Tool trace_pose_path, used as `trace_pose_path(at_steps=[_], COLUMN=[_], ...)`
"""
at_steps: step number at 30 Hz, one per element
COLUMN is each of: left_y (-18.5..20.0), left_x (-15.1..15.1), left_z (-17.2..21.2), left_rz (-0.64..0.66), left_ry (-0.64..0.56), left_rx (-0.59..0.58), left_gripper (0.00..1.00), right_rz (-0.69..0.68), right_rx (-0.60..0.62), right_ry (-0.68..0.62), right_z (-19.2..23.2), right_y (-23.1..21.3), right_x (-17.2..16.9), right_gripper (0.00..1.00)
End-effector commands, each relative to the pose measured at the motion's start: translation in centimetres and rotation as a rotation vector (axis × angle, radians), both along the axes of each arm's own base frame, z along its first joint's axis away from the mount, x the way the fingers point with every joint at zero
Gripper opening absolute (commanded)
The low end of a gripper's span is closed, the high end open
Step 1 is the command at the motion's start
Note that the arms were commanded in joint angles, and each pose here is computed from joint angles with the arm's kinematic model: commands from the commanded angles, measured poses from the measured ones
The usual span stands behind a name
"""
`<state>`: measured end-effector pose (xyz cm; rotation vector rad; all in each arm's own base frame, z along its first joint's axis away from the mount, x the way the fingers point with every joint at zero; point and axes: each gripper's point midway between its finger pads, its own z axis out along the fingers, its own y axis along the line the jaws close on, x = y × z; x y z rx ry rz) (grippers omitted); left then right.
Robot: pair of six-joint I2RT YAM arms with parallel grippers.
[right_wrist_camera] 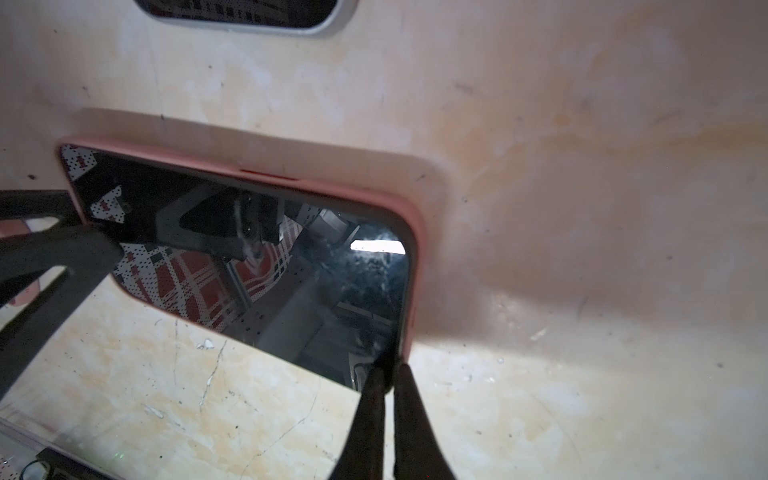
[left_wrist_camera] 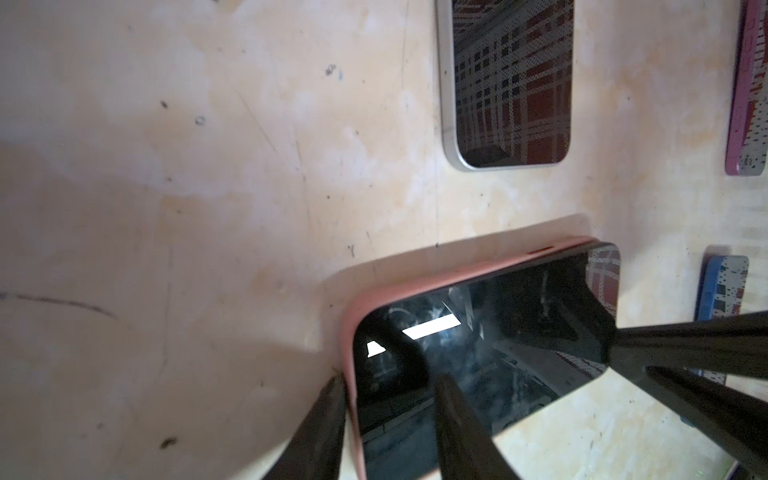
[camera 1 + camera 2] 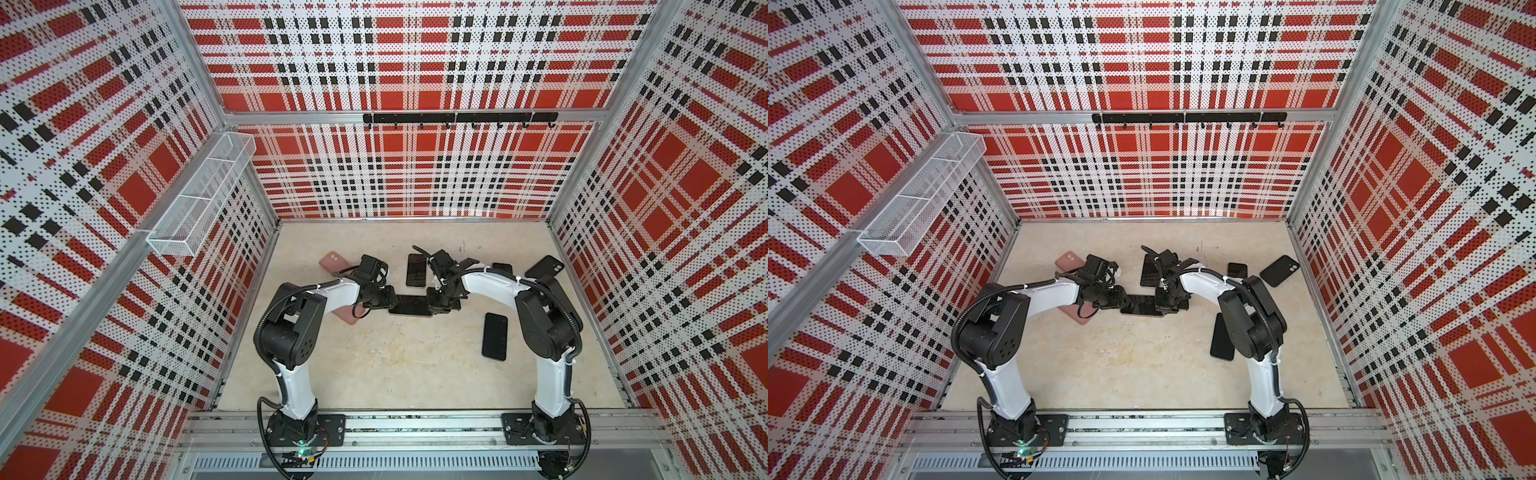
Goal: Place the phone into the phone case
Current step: 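Press the phone edge down into the case rim with the right gripper, then open the right gripper and lift it off the cased phone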
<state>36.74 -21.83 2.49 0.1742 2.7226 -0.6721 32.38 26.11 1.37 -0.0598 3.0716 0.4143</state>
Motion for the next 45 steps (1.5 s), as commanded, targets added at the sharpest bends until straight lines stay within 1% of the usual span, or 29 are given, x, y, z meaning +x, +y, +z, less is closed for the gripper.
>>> trace_pose_path(at_steps=[1, 6, 8, 9, 11, 16, 19, 20, 21, 25, 30, 34, 38, 45], left_y=[1.0, 1.3, 1.2, 1.3, 1.4, 2.2, 2.9, 3.0, 3.2, 3.5, 3.3, 3.5, 3.5, 3.1], left_x=[-1.2, -1.0, -1.1, -1.1, -1.1, -0.6, -0.3, -0.3, -0.2, 0.1, 0.3, 0.3, 0.2, -0.1], left_z=[-2.0, -1.9, -1.9, -2.0, -2.2, -2.1, -2.1, -2.1, -2.1, -2.0, -2.2, -2.5, -2.7, -3.0], left_rz=[0.002, 0.011, 0.009, 0.01, 0.012, 0.028, 0.039, 0.042, 0.045, 0.056, 0.064, 0.066, 0.066, 0.054], left_ry=[0.068, 0.063, 0.064, 0.066, 0.069, 0.051, 0.035, 0.033, 0.031, 0.022, 0.028, 0.037, 0.042, 0.056], left_rx=[0.063, 0.068, 0.068, 0.069, 0.073, 0.107, 0.148, 0.157, 0.163, 0.17, 0.131, 0.133, 0.134, 0.121], left_gripper=[0.4, 0.4, 0.4, 0.4, 0.4, 0.4, 0.4, 0.4, 0.4, 0.39, 0.39, 0.39, 0.38, 0.36], right_rz=[0.087, 0.095, 0.092, 0.089, 0.084, 0.043, 0.024, 0.051, 0.049, 0.065, 0.088, 0.106, 0.116, 0.126], right_rx=[-0.28, -0.299, -0.288, -0.277, -0.258, -0.209, -0.191, -0.179, -0.168, -0.123, -0.056, -0.032, -0.025, -0.067], right_ry=[0.352, 0.377, 0.361, 0.335, 0.274, 0.053, -0.038, -0.06, -0.078, -0.108, -0.106, -0.1, -0.074, 0.004], right_z=[-14.2, -15.1, -14.8, -14.0, -11.7, -2.2, 2.1, 3.0, 3.6, 4.3, 3.7, 3.2, 2.2, -0.3], right_y=[-4.4, -4.7, -4.5, -4.2, -3.7, -3.8, -4.1, -4.0, -3.9, -2.8, -0.9, 0.0, 0.3, -0.4], right_x=[-10.9, -11.7, -11.4, -10.7, -8.7, -1.6, 1.3, 1.9, 2.5, 4.0, 5.1, 5.7, 5.7, 4.4], right_gripper=[0.07, 0.07, 0.07, 0.07, 0.09, 0.15, 0.18, 0.18, 0.18, 0.18, 0.17, 0.17, 0.16, 0.13])
